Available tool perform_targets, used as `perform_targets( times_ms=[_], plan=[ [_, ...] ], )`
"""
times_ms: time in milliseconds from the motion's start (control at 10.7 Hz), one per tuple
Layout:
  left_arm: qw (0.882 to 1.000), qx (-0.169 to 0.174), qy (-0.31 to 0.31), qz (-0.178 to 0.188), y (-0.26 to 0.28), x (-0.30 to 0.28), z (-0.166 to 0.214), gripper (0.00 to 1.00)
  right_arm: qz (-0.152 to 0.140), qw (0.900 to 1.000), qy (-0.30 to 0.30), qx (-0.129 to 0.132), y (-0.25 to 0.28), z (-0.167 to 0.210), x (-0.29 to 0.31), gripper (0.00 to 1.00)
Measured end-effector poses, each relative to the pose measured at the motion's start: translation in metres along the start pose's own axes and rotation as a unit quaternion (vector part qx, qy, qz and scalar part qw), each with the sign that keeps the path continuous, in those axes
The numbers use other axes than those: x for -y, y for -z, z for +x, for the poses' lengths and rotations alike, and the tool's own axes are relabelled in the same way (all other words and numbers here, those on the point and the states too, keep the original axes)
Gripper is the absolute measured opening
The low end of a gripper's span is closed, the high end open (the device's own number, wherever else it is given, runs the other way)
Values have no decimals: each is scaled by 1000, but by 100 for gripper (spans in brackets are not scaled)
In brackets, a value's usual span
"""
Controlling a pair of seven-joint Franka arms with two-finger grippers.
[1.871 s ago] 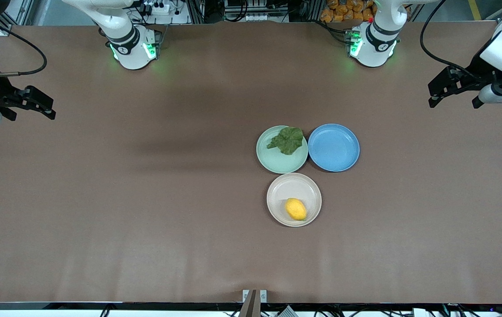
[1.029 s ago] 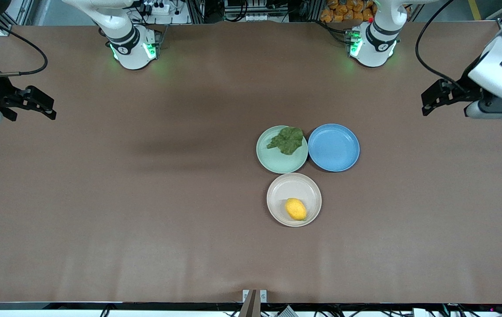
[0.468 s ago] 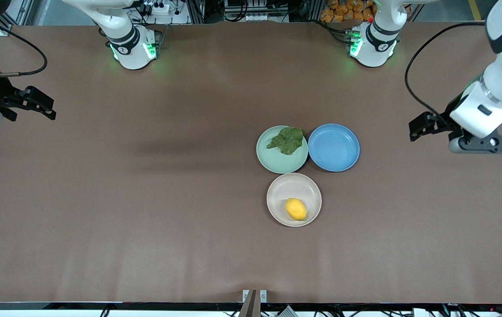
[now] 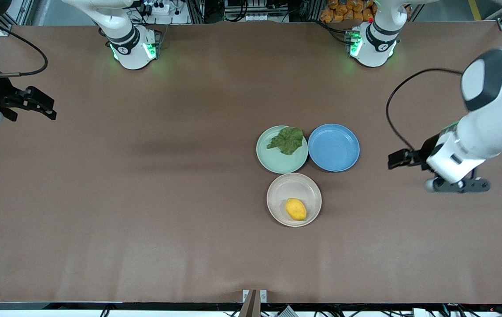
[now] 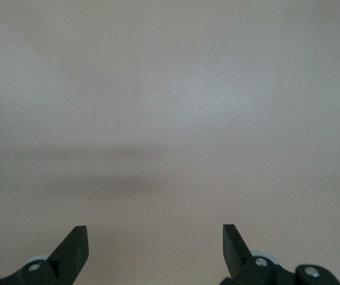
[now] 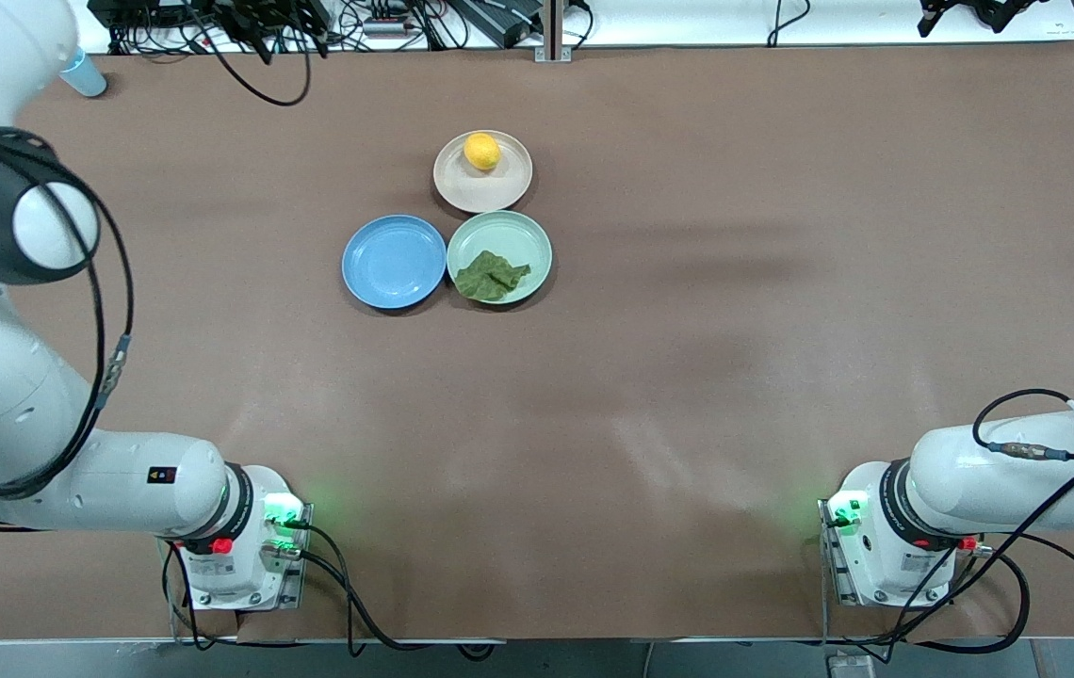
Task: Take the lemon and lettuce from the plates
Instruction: 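Move the left gripper over the yellow lemon on the white plate, then lower the left gripper and close it around the lemon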
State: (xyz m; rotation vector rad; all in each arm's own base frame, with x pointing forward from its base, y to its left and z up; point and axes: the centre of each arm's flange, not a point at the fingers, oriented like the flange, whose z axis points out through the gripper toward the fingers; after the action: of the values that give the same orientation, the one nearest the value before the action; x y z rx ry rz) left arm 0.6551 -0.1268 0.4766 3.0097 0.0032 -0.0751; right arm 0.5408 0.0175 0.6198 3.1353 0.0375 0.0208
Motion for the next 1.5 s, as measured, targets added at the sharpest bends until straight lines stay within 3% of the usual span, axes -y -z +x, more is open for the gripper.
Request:
perform_targets(
  times_ms=[468, 842, 1123, 1497],
  plan=[
    [997, -20, 42, -61, -44, -10, 29, 100, 0, 1000, 0, -2, 0, 0, 0, 100],
    [992, -50, 78, -80, -89, -43, 45, 100, 0, 1000, 0, -4, 0, 1, 0, 100],
    [986, -65, 125, -94, -130, -91, 46, 100, 1, 1000, 2, -3, -1, 2, 2, 100],
    [968, -57, 219, -106, -194, -139, 39, 100, 2, 1000, 8, 1, -5, 3, 9, 100]
  ],
)
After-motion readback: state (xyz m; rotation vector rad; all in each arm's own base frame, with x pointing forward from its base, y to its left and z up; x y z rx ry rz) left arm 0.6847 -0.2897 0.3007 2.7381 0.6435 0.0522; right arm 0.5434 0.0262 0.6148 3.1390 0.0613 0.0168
